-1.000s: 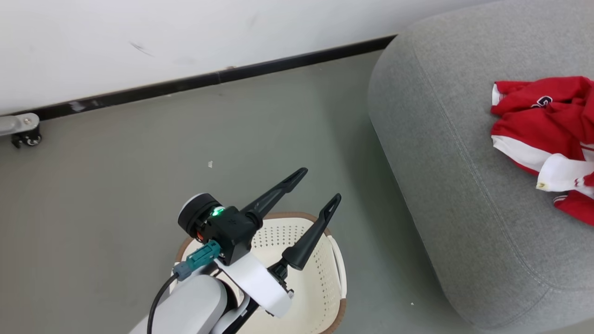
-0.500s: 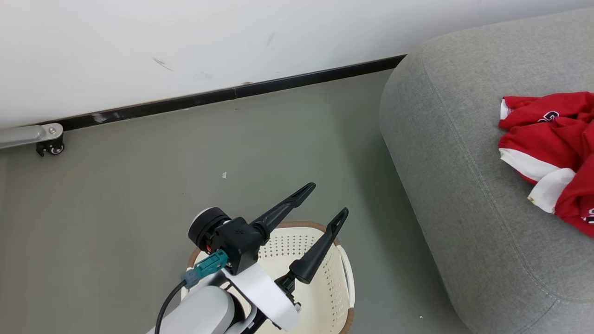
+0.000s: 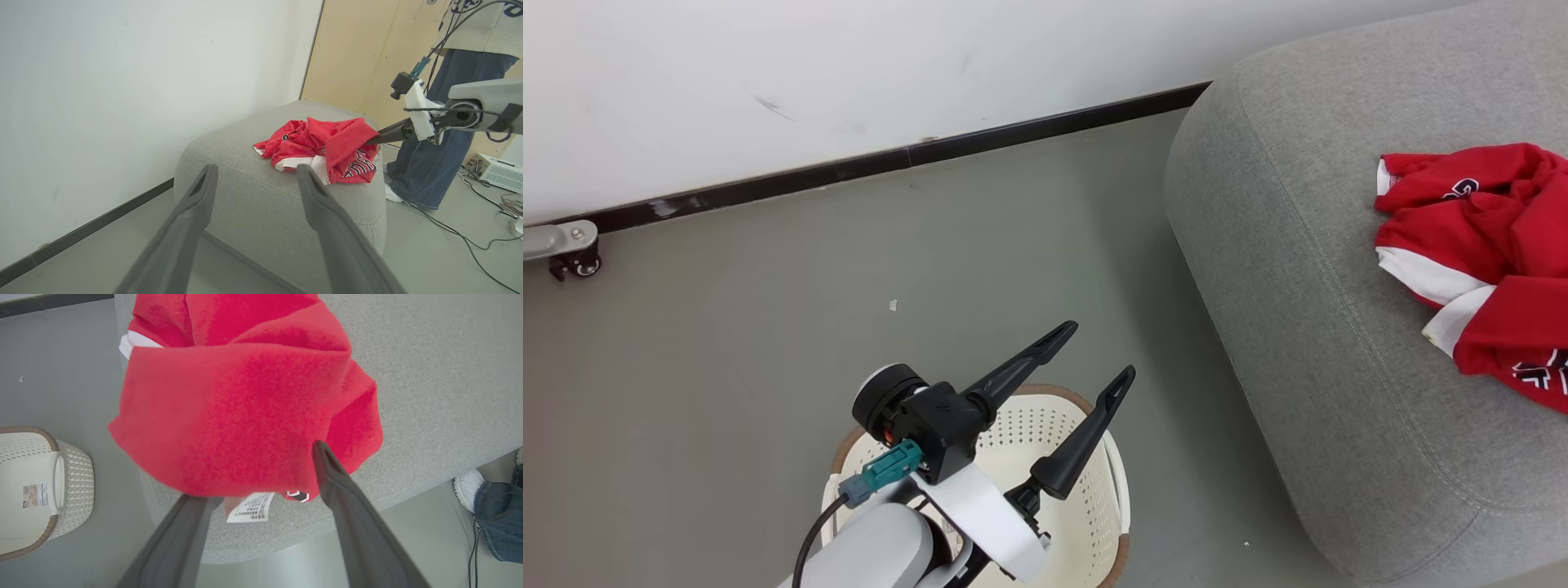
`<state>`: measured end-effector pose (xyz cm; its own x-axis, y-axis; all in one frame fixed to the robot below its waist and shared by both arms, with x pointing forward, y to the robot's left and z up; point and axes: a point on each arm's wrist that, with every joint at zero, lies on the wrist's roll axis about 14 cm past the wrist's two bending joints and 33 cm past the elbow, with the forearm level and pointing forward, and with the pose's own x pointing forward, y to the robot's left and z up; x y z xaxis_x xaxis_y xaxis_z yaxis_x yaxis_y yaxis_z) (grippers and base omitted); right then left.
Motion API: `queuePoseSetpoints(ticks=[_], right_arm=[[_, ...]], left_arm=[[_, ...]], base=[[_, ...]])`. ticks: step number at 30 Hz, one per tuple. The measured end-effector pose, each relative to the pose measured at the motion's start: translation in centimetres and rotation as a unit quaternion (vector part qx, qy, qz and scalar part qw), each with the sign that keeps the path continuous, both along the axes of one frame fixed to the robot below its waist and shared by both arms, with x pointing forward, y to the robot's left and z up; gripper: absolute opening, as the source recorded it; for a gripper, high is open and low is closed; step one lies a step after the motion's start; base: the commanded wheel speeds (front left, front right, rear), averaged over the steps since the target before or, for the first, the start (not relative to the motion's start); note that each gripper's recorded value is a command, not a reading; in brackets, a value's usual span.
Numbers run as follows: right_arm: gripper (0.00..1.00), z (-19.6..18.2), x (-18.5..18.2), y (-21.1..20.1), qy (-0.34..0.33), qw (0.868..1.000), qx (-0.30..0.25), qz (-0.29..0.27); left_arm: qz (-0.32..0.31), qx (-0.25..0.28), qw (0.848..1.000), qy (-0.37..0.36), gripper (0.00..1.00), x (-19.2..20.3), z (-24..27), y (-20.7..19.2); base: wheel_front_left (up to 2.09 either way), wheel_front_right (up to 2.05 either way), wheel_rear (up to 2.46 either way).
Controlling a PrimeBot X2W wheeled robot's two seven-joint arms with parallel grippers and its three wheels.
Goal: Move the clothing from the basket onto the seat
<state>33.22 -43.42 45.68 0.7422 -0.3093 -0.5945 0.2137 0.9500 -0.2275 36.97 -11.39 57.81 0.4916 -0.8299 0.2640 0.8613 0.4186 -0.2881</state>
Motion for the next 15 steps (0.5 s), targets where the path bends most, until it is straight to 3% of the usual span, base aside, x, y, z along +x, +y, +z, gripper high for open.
queuePoseSetpoints(ticks=[9,15], right_arm=[[1.00,-0.9,-2.9,1.4,0.052,0.997,0.064,0.000],[1.00,2.8,-3.4,-0.1,0.033,0.999,0.030,0.015]], left_arm=[[-0.014,0.000,1.000,0.002,1.00,-0.1,-0.3,-0.7],[-0.022,-0.003,1.000,0.001,1.00,-0.3,-0.2,-1.3]], base=[[0.00,0.00,0.00],[0.00,0.00,0.00]])
